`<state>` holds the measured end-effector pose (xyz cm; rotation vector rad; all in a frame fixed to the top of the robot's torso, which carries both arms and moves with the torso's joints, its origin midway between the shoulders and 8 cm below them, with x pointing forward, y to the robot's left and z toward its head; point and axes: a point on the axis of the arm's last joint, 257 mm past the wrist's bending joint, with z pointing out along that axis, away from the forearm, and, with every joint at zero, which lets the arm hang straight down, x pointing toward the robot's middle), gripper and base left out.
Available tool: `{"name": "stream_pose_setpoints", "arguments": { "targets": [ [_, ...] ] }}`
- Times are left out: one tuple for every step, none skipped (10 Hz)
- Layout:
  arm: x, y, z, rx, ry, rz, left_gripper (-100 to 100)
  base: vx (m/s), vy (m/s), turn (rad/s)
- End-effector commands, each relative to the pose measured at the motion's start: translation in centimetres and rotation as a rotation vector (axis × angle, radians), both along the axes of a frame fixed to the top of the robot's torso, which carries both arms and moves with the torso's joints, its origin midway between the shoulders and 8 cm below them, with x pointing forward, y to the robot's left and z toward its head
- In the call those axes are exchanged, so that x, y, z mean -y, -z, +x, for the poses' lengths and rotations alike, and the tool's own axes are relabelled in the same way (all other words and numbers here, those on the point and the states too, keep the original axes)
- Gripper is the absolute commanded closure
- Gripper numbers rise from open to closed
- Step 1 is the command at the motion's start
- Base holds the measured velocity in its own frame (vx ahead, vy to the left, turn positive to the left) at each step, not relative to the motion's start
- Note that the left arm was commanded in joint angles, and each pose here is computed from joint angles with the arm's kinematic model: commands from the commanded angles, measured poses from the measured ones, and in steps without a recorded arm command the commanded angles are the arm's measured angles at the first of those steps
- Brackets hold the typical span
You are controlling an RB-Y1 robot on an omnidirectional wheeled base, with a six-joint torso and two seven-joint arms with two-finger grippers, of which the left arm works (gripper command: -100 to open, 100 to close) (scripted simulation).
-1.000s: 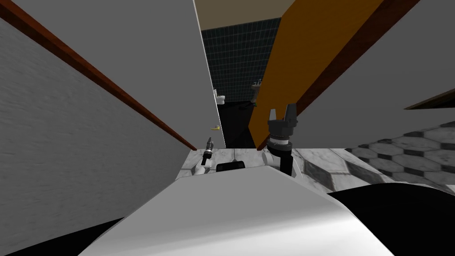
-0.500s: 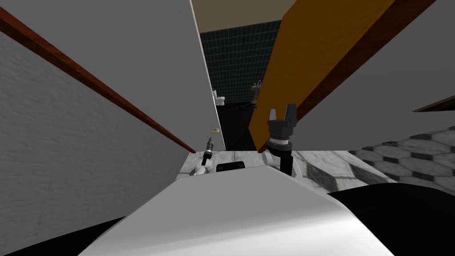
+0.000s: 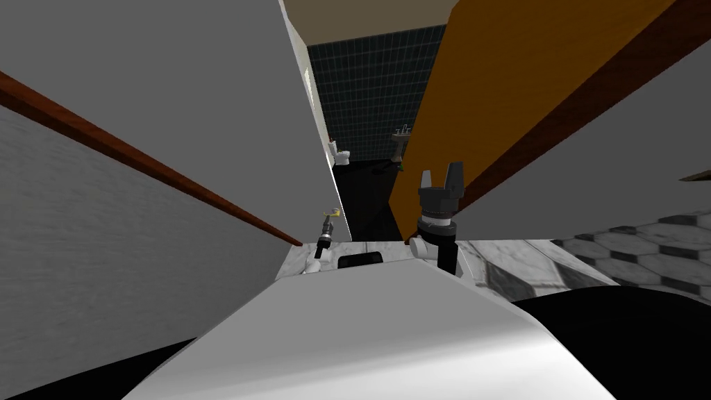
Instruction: Push the door open
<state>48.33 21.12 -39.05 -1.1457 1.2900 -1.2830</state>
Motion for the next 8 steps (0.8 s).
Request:
{"name": "stream_pose_setpoints", "arguments": {
  "targets": [
    [0.01,0.05,-0.03,0.0,-0.005,-0.002,-100,0.219,-0.017,-0.031],
    [0.06,0.07,-0.04,0.0,-0.007,-0.004,-100,0.219,-0.001,-0.027],
    [0.04,0.06,-0.03,0.0,-0.005,-0.003,-100,0.095,0.0,-0.003],
    [0.04,0.06,-0.03,0.0,-0.005,-0.003,100,-0.012,-0.001,0.005],
    [0.04,0.06,-0.03,0.0,-0.005,-0.003,100,-0.031,0.006,-0.008],
    [0.04,0.06,-0.03,0.0,-0.005,-0.003,100,-0.024,0.008,-0.008],
    [0.04,0.06,-0.03,0.0,-0.005,-0.003,100,-0.018,0.001,0.01],
    [0.04,0.06,-0.03,0.0,-0.005,-0.003,100,-0.012,-0.003,0.01]
  ]
}}
